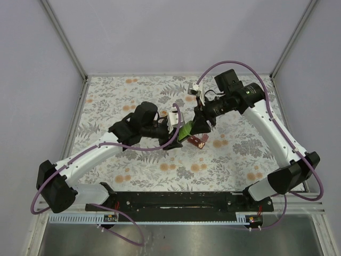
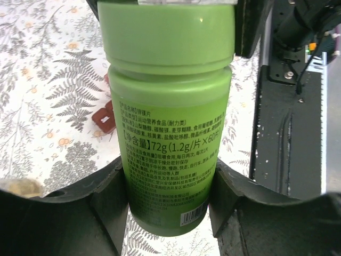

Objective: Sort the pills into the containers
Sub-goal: Screw the lid of the pill bottle onto the pill bottle.

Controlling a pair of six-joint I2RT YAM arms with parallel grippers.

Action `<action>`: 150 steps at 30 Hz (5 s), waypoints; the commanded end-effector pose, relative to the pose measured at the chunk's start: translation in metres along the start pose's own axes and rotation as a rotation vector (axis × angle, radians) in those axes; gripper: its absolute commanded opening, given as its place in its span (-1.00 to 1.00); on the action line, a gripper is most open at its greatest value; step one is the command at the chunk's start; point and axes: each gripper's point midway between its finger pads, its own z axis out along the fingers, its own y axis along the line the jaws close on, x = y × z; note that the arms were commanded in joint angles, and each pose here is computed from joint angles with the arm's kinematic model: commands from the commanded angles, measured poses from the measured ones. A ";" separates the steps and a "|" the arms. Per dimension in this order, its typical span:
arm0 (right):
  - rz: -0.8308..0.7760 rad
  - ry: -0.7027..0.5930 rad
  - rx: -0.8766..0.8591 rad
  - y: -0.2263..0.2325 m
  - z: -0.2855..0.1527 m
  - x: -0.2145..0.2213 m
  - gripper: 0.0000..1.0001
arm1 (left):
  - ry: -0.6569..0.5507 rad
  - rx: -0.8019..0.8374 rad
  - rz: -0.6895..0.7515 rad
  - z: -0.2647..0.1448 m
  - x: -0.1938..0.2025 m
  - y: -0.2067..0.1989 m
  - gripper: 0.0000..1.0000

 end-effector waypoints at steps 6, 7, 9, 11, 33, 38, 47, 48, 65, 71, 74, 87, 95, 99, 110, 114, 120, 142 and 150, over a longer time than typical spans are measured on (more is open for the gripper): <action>0.218 -0.013 -0.053 0.003 0.017 -0.007 -0.85 | -0.138 -0.278 0.161 -0.018 -0.056 0.039 -1.00; 0.235 -0.010 -0.052 0.002 0.018 -0.008 -0.85 | -0.136 -0.301 0.160 -0.019 -0.056 0.042 -1.00; 0.279 -0.003 -0.042 -0.001 0.020 -0.007 -0.85 | -0.136 -0.346 0.165 -0.022 -0.058 0.049 -1.00; 0.320 -0.004 -0.034 -0.005 0.023 -0.008 -0.85 | -0.132 -0.384 0.171 -0.025 -0.060 0.054 -1.00; 0.644 -0.009 -0.160 -0.022 0.058 -0.018 -0.71 | -0.075 -0.692 0.209 -0.040 -0.066 0.091 -1.00; 0.712 -0.024 -0.215 -0.020 0.065 -0.020 -0.70 | -0.070 -0.745 0.209 -0.040 -0.066 0.098 -1.00; 0.828 -0.049 -0.358 -0.012 0.070 -0.027 -0.63 | -0.054 -0.820 0.256 -0.039 -0.070 0.100 -1.00; 0.837 -0.050 -0.366 -0.012 0.071 -0.028 -0.62 | -0.051 -0.827 0.258 -0.039 -0.070 0.100 -1.00; 0.818 -0.075 -0.385 -0.008 0.067 -0.032 0.59 | -0.075 -0.798 0.246 -0.035 -0.069 0.094 -1.00; 0.795 -0.091 -0.379 -0.007 0.062 -0.035 0.95 | -0.079 -0.780 0.242 -0.034 -0.067 0.092 -1.00; 0.791 -0.102 -0.373 -0.008 0.057 -0.037 0.99 | -0.080 -0.769 0.239 -0.032 -0.065 0.091 -1.00; 0.747 -0.233 -0.281 -0.025 0.010 -0.046 0.99 | -0.061 -0.728 0.223 -0.023 -0.049 0.089 -1.00; 0.701 -0.285 -0.163 -0.034 -0.018 -0.037 0.99 | -0.074 -0.693 0.190 -0.023 -0.044 0.088 -1.00; 0.650 -0.309 -0.052 -0.044 -0.036 -0.030 0.99 | -0.095 -0.605 0.169 -0.022 -0.044 0.078 -1.00; 0.014 -0.273 0.165 -0.017 -0.075 -0.023 0.99 | -0.147 -0.089 0.159 -0.018 -0.051 0.002 -1.00; -0.211 -0.219 0.207 -0.005 -0.080 -0.018 0.99 | -0.140 0.093 0.144 -0.020 -0.051 -0.025 -1.00; -0.408 -0.099 0.193 0.011 -0.058 -0.008 0.97 | -0.139 0.221 0.089 -0.021 -0.056 -0.036 -1.00; -0.562 -0.108 0.088 0.037 -0.026 -0.026 0.81 | -0.112 0.338 0.037 -0.016 -0.049 -0.044 -1.00; -0.563 -0.109 0.044 0.046 -0.021 -0.029 0.62 | -0.110 0.332 0.039 -0.016 -0.048 -0.043 -1.00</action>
